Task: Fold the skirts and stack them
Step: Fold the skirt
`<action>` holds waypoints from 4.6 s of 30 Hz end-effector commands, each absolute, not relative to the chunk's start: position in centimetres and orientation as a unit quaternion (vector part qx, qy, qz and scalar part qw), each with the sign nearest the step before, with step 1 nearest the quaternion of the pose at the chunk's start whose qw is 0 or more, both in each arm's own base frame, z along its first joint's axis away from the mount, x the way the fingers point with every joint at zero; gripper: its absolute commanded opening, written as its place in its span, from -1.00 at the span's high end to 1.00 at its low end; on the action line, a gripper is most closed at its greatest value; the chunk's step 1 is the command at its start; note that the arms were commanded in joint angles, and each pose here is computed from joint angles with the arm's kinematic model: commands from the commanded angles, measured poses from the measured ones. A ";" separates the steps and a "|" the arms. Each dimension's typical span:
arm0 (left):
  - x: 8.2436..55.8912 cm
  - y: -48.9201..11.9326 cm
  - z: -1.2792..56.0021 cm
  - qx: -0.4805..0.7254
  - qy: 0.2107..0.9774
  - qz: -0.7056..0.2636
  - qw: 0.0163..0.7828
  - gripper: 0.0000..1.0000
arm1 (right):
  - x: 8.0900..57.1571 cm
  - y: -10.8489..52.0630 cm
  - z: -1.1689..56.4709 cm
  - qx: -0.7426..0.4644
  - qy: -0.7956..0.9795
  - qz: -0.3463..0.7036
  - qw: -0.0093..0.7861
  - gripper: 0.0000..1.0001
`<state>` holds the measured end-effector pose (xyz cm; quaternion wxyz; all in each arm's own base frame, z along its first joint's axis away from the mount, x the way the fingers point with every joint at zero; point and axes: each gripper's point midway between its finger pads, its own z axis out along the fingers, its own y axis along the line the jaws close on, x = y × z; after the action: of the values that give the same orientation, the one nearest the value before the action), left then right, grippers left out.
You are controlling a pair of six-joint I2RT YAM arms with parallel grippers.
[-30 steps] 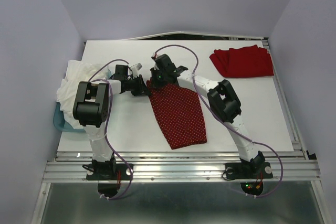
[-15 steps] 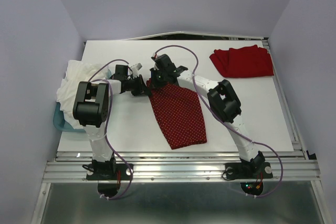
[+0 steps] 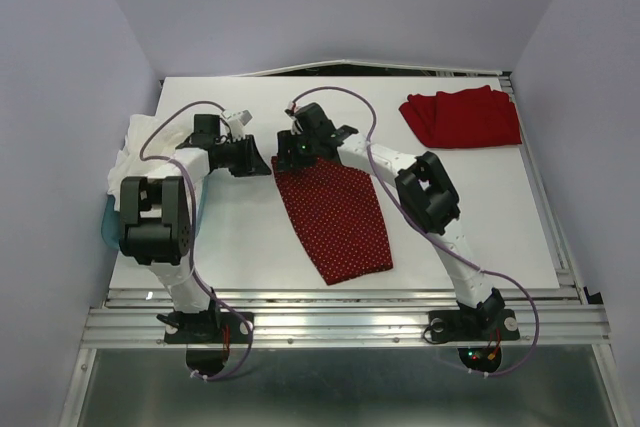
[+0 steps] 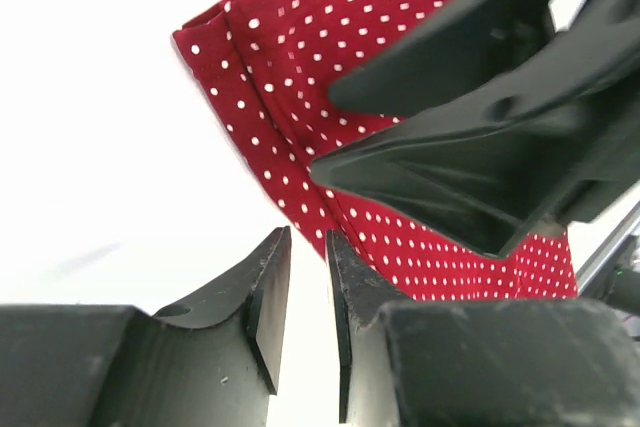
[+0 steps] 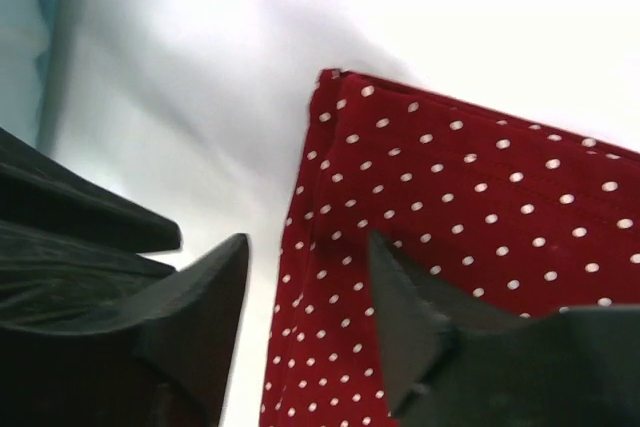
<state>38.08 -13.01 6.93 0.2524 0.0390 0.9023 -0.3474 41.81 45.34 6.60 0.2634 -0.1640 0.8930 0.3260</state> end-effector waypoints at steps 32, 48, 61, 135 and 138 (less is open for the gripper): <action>31.7 -22.5 0.3 0.483 0.849 -0.114 0.178 1.00 | 24.4 22.9 3.8 -0.264 0.895 0.357 0.033 0.04; 33.3 -22.8 16.3 0.469 0.772 -0.132 0.408 0.13 | 24.9 21.6 10.8 -0.142 0.923 0.332 0.130 -0.22; 24.5 -23.6 15.4 0.589 0.675 -0.085 0.435 -0.13 | 20.7 22.4 4.0 -0.056 0.920 0.387 0.033 -0.18; 15.0 -29.4 8.8 0.693 0.626 -0.137 0.331 -0.20 | 21.2 24.3 5.9 -0.013 0.908 0.415 -0.062 0.99; 15.4 -29.7 9.1 0.691 0.632 -0.139 0.323 -0.23 | 21.2 24.3 5.8 -0.013 0.908 0.414 -0.064 0.99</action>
<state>15.66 -28.55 7.03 0.3224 0.6877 0.6413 -0.1092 20.23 23.96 4.97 -0.0763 -0.0004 0.9085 0.4109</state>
